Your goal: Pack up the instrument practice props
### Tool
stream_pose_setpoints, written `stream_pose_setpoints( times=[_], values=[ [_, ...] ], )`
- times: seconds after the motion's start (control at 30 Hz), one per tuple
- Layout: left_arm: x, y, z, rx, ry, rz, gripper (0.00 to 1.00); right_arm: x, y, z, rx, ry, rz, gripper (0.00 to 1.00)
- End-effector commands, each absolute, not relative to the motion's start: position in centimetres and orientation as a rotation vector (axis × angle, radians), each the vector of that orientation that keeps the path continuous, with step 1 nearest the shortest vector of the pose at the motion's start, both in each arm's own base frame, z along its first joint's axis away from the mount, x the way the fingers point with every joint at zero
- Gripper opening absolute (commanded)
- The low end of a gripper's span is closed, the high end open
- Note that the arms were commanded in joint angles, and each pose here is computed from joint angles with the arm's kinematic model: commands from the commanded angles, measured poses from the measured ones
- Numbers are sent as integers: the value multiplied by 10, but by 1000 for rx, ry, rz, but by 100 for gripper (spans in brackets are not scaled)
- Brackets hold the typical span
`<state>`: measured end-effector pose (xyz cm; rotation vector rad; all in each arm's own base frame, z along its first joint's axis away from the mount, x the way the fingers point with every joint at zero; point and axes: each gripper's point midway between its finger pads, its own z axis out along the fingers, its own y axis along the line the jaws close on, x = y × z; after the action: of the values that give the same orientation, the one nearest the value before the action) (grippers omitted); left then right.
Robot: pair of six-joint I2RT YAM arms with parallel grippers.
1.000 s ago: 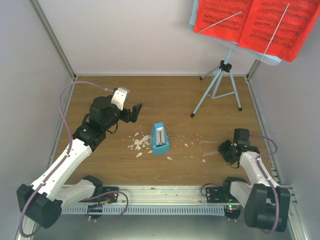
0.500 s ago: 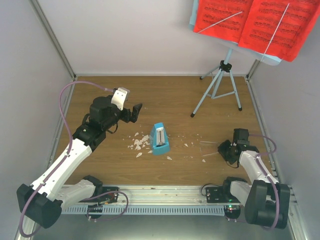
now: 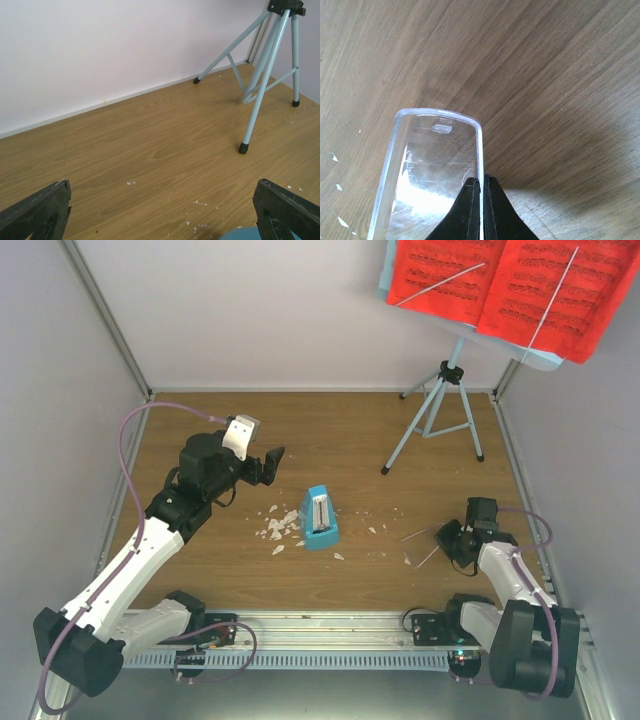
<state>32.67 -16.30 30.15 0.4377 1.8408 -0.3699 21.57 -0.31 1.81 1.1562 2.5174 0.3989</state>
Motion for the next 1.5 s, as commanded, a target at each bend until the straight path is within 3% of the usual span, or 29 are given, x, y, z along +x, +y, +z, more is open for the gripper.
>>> stream_pose_setpoints(
  times=[0.0,0.27,0.63,1.07,1.13,1.23,1.47],
  values=[
    [330,-163,311,434,1792,-370,99,213,-7,14,1149,2524,373,2],
    [329,-164,310,440,1793,-377,99,213,-6,12,1141,2530,375,8],
    [329,-165,309,443,1795,-381,99,218,-6,25,1106,2509,387,2],
    [333,-163,301,455,1793,-336,99,247,13,120,1012,2244,580,0],
    [332,-166,302,464,1787,-321,95,249,21,131,1012,2207,611,1],
    [317,-187,313,521,1745,-312,93,252,42,142,995,2178,681,0],
    [234,-269,338,673,1624,-446,87,258,86,161,920,2194,761,1]
  ],
)
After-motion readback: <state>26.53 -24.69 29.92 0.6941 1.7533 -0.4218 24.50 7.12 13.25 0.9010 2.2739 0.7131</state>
